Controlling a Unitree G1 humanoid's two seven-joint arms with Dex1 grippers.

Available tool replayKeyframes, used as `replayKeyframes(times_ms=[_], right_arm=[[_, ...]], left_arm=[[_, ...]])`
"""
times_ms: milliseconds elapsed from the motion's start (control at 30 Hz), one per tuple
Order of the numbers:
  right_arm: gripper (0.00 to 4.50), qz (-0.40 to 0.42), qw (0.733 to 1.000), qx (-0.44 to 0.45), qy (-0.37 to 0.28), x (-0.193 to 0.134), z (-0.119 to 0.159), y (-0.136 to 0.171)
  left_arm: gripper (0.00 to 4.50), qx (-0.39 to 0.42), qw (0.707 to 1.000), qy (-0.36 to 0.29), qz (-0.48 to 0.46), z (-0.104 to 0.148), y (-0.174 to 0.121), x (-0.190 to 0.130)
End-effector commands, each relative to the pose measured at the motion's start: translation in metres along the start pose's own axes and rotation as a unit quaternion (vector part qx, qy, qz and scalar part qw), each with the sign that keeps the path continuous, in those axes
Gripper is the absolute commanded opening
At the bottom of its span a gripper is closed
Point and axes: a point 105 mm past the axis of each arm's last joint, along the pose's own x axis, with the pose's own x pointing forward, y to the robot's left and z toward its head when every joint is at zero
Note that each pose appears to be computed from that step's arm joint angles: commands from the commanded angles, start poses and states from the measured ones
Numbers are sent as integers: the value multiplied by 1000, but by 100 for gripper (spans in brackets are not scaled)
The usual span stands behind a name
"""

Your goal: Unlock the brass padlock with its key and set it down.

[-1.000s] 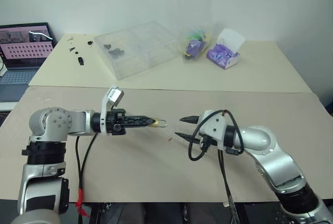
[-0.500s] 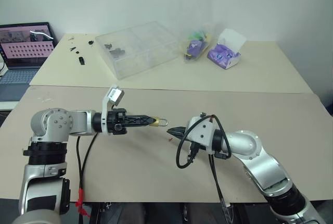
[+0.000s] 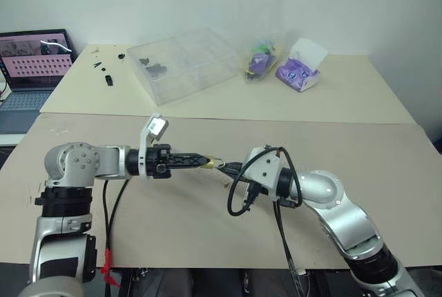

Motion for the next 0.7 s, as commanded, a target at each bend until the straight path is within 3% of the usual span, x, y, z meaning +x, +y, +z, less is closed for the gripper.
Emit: replayKeyframes(times_ms=[33,700], right_arm=[[4,-1,999,1,-36,-10,22,-5],[4,-7,999,12,-31,-10,18,-9]], left_arm=[[1,27,999,-6,-19,10,-13,2],[1,24,1000,0,-13,4,-12,-1]])
